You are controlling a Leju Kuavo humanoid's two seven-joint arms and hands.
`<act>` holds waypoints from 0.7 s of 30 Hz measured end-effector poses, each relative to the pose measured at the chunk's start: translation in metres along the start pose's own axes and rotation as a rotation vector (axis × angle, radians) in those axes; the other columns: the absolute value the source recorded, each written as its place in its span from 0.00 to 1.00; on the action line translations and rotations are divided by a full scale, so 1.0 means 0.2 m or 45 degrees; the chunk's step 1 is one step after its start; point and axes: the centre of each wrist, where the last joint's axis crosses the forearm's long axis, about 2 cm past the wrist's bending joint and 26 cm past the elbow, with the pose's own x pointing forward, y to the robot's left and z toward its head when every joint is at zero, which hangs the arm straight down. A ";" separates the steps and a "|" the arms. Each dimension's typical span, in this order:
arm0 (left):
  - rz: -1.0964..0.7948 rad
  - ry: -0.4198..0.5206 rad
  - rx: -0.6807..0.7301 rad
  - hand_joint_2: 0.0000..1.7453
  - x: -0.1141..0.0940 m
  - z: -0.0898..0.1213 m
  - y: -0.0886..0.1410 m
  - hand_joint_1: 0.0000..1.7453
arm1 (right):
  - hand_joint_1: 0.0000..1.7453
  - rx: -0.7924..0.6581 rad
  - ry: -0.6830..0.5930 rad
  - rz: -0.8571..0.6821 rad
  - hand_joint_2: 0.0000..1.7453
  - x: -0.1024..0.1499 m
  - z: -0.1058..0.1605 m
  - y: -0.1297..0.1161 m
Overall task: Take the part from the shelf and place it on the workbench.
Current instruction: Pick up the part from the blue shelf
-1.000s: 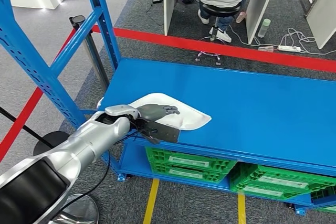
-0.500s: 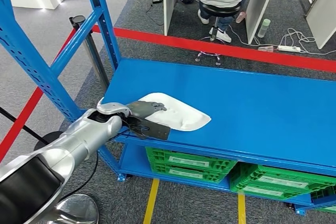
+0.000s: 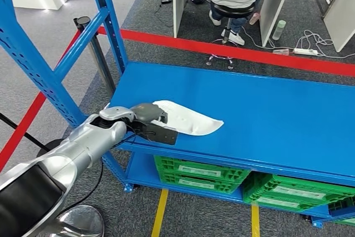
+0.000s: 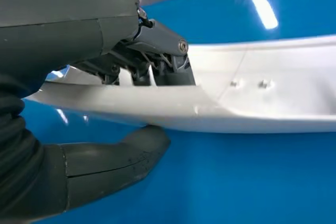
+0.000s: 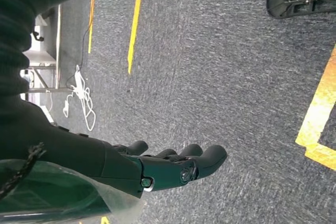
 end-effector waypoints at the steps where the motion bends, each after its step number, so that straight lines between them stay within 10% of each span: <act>1: -0.002 -0.002 0.007 1.00 0.00 0.00 0.01 1.00 | 0.00 0.000 0.000 -0.001 1.00 0.00 0.00 0.00; 21: 0.006 -0.032 0.030 1.00 0.03 -0.01 0.02 1.00 | 0.00 0.004 0.000 -0.005 1.00 0.00 0.00 0.00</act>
